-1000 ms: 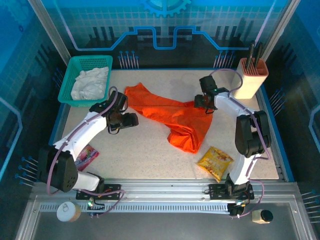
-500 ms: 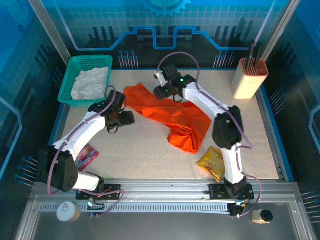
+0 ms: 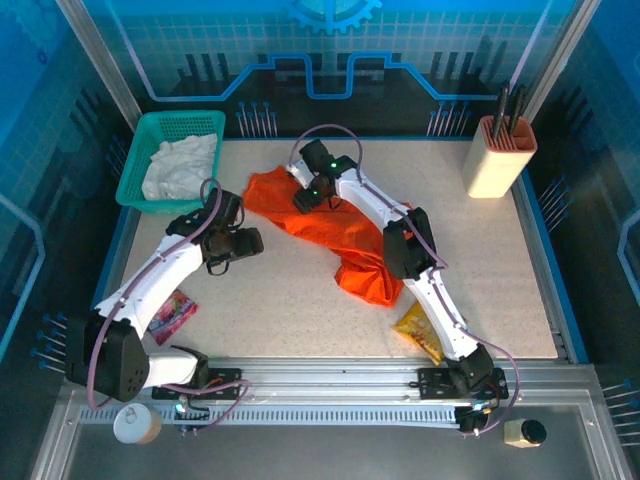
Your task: Fold and stack the t-shirts
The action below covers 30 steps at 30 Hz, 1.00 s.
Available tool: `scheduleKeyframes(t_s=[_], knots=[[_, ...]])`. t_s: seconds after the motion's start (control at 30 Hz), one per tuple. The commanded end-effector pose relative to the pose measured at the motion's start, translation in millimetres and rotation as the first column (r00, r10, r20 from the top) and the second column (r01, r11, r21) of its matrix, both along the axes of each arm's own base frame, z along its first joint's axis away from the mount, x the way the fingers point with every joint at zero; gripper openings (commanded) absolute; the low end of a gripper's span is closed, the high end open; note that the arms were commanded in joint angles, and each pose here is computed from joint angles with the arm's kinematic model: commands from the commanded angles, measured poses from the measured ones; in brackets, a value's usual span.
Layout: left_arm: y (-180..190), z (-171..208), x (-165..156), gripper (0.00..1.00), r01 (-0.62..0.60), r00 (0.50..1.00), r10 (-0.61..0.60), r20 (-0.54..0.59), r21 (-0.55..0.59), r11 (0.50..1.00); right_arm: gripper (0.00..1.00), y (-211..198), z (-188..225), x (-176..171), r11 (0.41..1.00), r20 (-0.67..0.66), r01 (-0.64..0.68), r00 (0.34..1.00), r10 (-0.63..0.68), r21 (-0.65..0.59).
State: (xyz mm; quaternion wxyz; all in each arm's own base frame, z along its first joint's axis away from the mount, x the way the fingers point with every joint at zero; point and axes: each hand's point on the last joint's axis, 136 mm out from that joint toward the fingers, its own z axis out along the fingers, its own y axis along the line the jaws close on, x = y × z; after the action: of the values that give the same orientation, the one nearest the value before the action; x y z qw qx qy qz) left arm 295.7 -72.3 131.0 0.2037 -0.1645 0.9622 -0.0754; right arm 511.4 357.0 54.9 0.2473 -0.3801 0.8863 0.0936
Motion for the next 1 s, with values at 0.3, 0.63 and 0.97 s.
scheduleKeyframes(t_s=[0.3, 0.63, 0.97], knots=[[-1.0, -5.0, -8.9, 0.76, 0.006, 1.000, -0.006, -0.019, -0.028, 1.000, 0.47, 26.0, -13.4, -3.5, 0.999, -0.011, -0.030, 0.999, 0.031, 0.044], [0.3, -2.5, -14.2, 0.76, 0.008, 1.000, -0.009, -0.012, -0.027, 1.000, 0.00, 36.0, -9.9, -17.3, 0.999, -0.023, -0.014, 1.000, 0.015, 0.029], [0.7, 1.7, -17.1, 0.76, 0.013, 1.000, -0.013, -0.003, -0.030, 0.999, 0.00, 21.1, 129.2, -16.5, 0.981, 0.133, 0.095, 0.984, -0.118, 0.170]])
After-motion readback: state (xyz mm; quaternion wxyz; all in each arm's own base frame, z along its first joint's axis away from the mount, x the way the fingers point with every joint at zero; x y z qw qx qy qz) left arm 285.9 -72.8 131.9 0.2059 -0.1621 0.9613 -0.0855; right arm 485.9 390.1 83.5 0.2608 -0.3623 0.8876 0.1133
